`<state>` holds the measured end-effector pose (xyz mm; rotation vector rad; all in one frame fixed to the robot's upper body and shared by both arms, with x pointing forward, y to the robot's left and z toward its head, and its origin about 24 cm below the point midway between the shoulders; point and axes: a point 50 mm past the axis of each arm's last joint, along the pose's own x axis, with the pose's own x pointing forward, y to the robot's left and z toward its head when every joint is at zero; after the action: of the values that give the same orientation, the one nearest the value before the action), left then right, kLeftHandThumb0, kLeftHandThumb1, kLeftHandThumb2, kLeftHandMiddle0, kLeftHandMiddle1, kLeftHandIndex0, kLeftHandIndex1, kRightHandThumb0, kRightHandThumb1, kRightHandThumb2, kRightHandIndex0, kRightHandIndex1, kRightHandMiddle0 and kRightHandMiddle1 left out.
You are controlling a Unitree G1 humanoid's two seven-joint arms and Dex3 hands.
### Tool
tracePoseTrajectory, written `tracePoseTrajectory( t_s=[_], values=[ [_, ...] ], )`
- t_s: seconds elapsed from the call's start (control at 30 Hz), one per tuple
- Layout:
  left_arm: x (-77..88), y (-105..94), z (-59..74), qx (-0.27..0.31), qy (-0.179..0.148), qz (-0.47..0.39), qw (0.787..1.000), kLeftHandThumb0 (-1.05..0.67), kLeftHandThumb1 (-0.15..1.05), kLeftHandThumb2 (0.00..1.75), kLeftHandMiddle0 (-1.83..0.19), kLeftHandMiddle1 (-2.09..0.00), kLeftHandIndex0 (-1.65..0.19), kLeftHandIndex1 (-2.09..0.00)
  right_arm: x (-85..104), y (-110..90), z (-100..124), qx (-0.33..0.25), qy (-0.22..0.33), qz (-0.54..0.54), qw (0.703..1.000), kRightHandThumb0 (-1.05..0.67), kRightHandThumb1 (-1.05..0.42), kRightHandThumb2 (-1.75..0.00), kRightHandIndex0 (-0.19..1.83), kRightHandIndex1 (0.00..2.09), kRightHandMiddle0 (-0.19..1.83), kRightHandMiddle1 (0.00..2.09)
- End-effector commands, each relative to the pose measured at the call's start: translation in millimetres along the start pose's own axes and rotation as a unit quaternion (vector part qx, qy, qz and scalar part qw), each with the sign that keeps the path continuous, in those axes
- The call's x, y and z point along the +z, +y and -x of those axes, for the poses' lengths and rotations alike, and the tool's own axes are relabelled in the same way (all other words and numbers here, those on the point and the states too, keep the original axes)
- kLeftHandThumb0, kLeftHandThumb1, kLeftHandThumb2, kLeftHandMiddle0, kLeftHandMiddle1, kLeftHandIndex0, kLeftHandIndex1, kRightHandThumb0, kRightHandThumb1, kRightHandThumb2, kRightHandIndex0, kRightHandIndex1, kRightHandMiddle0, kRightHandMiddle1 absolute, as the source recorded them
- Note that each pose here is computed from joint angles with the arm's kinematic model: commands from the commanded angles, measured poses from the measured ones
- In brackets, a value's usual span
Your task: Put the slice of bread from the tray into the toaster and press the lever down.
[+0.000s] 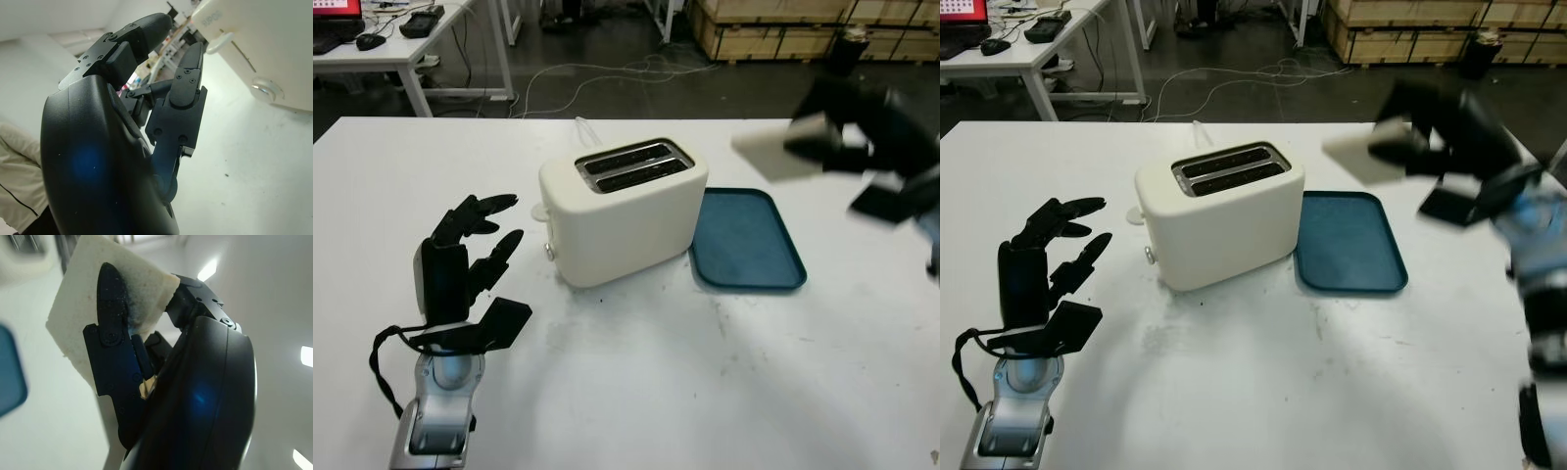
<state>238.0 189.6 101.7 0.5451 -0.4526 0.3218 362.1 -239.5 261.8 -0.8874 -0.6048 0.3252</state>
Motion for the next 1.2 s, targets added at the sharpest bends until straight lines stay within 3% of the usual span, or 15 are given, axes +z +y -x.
tracePoseTrajectory(
  t_s=[0.0, 0.23, 0.53, 0.83, 1.17],
  values=[
    [3.2, 0.8, -2.1, 0.0, -0.007, 0.0, 1.0, -0.24, 0.92, 0.06, -0.48, -1.25, -0.67, -0.57, 7.9, -4.2, -17.6, 0.012, -0.017, -0.032, 0.999, -0.49, -0.92, -0.22, 1.0, 1.75, 0.81, 1.74],
    [3.5, 1.4, -2.6, 0.0, -0.009, -0.004, 1.0, -0.24, 0.92, 0.05, -0.48, -1.24, -0.68, -0.57, 37.8, -3.1, -67.1, 0.068, -0.046, -0.076, 0.994, -0.51, -0.92, -0.22, 1.08, 1.75, 0.89, 1.74],
    [3.8, 1.5, -1.6, 0.003, -0.005, -0.002, 1.0, -0.24, 0.92, 0.05, -0.49, -1.22, -0.68, -0.56, 50.0, 40.2, -97.9, 0.12, -0.02, -0.099, 0.988, -0.49, -0.92, -0.34, 1.1, 1.75, 0.91, 1.75],
    [3.2, 1.1, -0.5, 0.005, -0.006, -0.007, 1.0, -0.23, 0.92, 0.05, -0.5, -1.23, -0.69, -0.56, 41.3, 86.6, -102.6, 0.18, 0.037, -0.13, 0.974, -0.61, -0.92, -0.32, 1.05, 1.75, 0.89, 1.75],
    [2.6, -0.1, 1.5, 0.005, 0.001, -0.001, 1.0, -0.24, 0.92, 0.06, -0.49, -1.22, -0.69, -0.54, 34.4, 116.6, -97.5, 0.215, 0.063, -0.075, 0.972, -0.51, -0.92, -0.37, 1.06, 1.75, 0.85, 1.75]
  ],
)
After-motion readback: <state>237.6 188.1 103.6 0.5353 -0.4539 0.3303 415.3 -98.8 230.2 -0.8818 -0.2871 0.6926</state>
